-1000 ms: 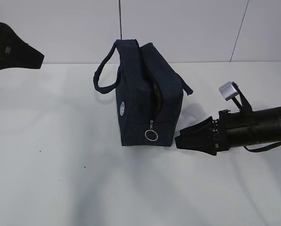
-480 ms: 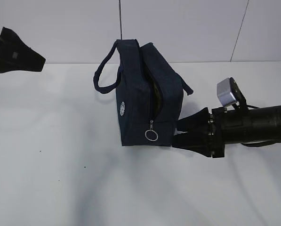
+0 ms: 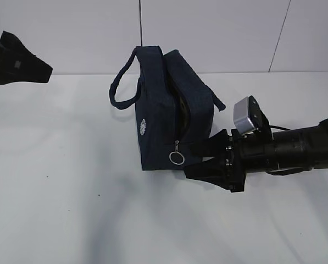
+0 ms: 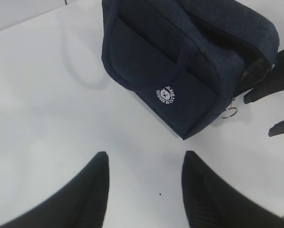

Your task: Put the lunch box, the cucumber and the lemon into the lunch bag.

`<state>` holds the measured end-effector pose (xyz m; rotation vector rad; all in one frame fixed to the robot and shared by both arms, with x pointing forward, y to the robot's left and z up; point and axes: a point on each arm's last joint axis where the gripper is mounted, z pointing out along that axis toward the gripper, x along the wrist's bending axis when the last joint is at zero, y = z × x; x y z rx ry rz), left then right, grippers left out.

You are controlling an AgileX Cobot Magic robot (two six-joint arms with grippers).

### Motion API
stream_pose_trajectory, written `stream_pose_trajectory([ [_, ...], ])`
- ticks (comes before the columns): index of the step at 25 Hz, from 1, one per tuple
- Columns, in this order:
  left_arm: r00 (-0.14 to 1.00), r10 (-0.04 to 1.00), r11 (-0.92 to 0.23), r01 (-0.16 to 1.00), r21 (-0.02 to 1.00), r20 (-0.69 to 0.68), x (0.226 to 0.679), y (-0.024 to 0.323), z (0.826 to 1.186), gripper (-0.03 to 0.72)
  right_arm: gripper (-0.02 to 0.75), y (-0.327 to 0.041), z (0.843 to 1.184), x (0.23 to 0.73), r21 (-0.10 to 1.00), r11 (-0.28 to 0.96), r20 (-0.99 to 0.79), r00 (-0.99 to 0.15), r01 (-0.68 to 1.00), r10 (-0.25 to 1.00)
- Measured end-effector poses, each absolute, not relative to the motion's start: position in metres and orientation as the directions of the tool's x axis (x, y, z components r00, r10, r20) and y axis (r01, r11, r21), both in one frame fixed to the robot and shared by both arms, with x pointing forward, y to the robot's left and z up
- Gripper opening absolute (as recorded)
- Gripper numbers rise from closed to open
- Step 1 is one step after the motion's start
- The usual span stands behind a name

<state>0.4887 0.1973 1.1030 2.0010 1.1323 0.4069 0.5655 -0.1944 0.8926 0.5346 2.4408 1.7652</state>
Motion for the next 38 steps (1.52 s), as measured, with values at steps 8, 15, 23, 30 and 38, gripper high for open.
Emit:
stream_pose_trajectory([
  [8,0.551,0.829,-0.294,0.577,0.762,-0.097,0.489,0.197,1.103,0.34,0.517,-0.193,0.877,0.572,0.934,0.24,0.176,-0.927,0.264,0.332],
  [15,0.551,0.829,-0.294,0.577,0.762,-0.097,0.489,0.197,1.103,0.34,0.517,-0.193,0.878,0.574,0.938,0.23,0.17,-0.923,0.258,0.345],
  [23,0.551,0.829,-0.294,0.577,0.762,-0.097,0.489,0.197,1.103,0.34,0.517,-0.182,0.878,0.572,0.943,0.24,0.146,-0.934,0.232,0.326],
  [30,0.551,0.829,-0.294,0.577,0.762,-0.097,0.489,0.197,1.103,0.34,0.517,-0.177,0.874,0.571,0.93,0.285,0.13,-0.933,0.232,0.335],
  [38,0.551,0.829,-0.294,0.577,0.762,-0.097,0.489,0.197,1.103,0.34,0.498,-0.175,0.862,0.573,0.932,0.258,0.168,-0.933,0.255,0.318],
])
